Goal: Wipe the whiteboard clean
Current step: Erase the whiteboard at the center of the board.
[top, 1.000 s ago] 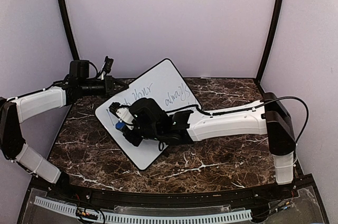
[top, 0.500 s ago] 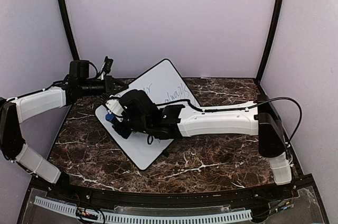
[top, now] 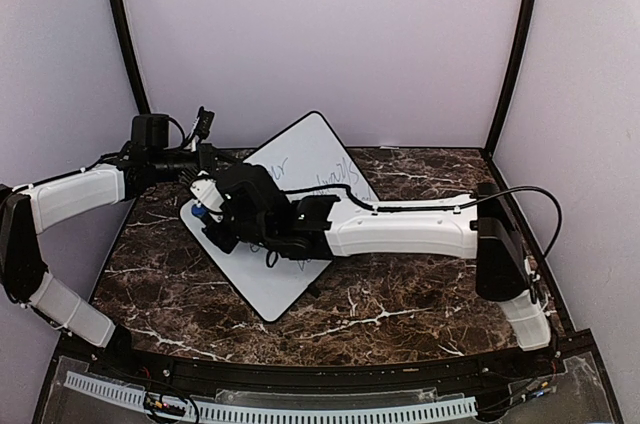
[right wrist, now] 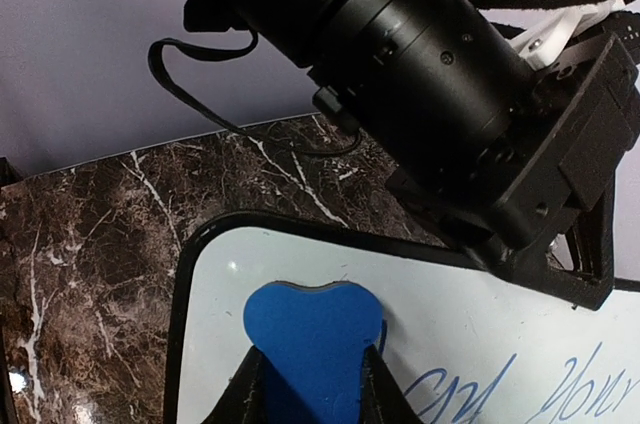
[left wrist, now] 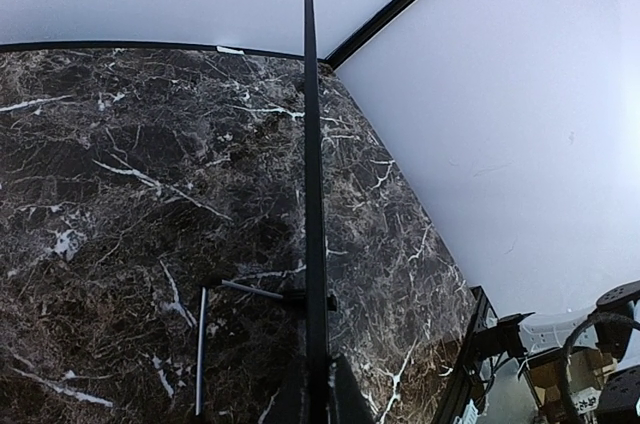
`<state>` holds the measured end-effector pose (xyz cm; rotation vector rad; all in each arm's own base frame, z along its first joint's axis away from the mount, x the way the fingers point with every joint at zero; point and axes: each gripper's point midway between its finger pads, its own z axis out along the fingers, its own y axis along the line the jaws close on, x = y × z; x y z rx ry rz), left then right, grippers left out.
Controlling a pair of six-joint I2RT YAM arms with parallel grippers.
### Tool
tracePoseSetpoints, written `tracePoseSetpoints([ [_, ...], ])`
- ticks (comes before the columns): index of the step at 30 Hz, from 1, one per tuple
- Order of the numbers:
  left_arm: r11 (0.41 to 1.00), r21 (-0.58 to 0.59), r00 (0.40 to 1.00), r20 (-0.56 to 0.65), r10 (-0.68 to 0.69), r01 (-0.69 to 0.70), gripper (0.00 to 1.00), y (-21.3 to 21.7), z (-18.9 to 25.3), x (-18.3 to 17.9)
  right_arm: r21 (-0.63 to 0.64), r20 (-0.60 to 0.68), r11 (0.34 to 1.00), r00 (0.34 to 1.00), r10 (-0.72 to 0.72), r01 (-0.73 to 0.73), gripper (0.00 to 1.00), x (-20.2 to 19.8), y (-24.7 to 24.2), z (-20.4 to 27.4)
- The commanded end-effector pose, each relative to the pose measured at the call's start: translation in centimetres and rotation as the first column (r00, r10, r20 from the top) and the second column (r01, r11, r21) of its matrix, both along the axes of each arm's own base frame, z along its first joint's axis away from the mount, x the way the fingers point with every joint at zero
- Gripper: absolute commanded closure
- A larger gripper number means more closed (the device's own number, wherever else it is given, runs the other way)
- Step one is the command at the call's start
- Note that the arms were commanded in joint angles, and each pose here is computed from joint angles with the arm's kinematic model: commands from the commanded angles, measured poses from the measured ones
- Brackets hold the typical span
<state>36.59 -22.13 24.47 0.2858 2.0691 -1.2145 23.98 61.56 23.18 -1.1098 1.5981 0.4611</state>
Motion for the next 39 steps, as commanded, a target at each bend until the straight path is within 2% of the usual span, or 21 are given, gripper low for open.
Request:
tracePoseSetpoints([
  [1, 0.999, -0.034, 0.995, 0.103, -0.015, 0.019, 1.0, -0.5, 3.2, -0.7, -0.103, -0.072, 0.993, 0.997, 0.043, -0.05, 0.78, -1.6, -2.0, -3.6],
  [8, 0.999, -0.032, 0.995, 0.098, -0.015, 0.019, 1.0, -0.5, 3.0, -0.6, -0.166, -0.131, 0.983, 0.99, 0.06, -0.081, 0.78, -3.0, -4.6, -6.0],
  [14, 0.999, -0.032, 0.995, 0.097, -0.015, 0.018, 1.0, -0.5, 2.9, -0.6, -0.169, -0.148, 0.982, 0.987, 0.058, -0.083, 0.78, -3.3, -5.0, -6.4],
  [26, 0.999, -0.037, 0.995, 0.093, -0.02, 0.024, 1.0, -0.6, 2.9, -0.7, -0.1, -0.019, 0.994, 0.998, -0.051, 0.049, 0.8, 0.2, -2.2, -2.7],
  [39, 0.999, -0.04, 0.996, 0.092, -0.023, 0.027, 1.0, -0.6, 2.9, -0.7, -0.206, -0.112, 0.975, 0.992, 0.055, -0.077, 0.8, -3.1, -5.5, -5.9],
])
